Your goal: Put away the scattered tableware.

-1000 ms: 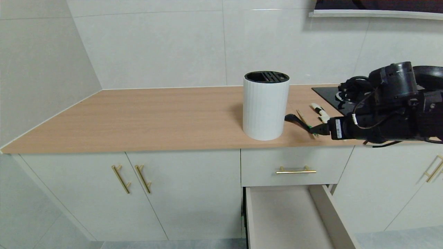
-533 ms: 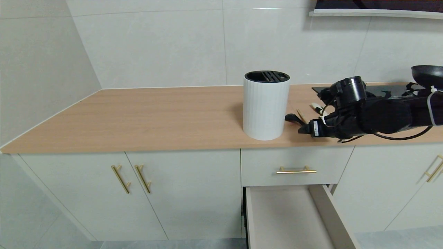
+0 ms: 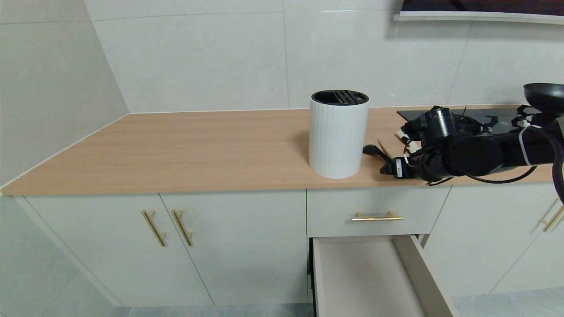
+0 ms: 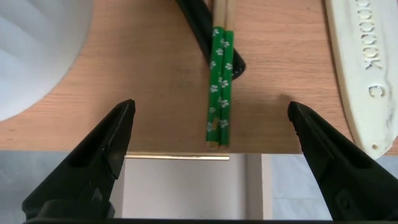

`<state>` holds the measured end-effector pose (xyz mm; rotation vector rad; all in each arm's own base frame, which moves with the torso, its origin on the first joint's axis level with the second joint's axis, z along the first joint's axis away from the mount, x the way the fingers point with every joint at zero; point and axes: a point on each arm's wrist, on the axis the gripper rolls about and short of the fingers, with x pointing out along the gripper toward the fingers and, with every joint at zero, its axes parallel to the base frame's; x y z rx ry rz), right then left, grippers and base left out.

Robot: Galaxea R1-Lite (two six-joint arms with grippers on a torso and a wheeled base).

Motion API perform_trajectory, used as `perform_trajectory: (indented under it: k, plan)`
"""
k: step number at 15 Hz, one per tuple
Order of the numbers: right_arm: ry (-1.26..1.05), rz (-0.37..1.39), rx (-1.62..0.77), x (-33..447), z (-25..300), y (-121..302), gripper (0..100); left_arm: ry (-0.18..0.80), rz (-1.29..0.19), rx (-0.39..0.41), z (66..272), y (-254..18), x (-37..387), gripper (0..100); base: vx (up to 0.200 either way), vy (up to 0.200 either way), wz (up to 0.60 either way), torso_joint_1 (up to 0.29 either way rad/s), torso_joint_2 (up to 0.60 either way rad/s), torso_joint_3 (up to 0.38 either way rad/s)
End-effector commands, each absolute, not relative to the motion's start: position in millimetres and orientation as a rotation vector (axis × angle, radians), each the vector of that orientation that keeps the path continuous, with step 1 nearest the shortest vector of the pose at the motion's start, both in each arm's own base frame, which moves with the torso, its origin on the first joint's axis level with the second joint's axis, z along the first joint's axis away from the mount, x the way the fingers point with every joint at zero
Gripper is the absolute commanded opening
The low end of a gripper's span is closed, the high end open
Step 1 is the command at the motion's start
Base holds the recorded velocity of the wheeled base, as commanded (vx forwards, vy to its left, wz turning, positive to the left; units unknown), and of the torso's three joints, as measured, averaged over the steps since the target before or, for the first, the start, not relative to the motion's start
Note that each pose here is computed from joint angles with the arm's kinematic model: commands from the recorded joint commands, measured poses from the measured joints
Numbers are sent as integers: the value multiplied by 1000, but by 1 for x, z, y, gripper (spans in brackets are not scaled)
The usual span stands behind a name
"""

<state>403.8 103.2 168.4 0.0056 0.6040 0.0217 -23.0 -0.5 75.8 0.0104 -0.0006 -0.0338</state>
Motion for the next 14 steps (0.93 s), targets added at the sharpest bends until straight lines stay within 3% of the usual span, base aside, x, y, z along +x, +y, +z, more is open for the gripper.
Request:
perform_trajectory:
  k: [1,2,10,14]
  plan:
    - [604,22,6,404,168,103,100,0,-34,11,76,0,-23,100,0,0,0,0,0,0]
    - [601,22,8,405,169,104,0,0,-34,11,76,0,-23,100,0,0,0,0,0,0]
    - [587,19,13,402,175,102,0,0,-34,11,76,0,-23,100,0,0,0,0,0,0]
    - [536,20,72,367,210,96,0,0,-35,11,76,-1,-23,100,0,0,0,0,0,0]
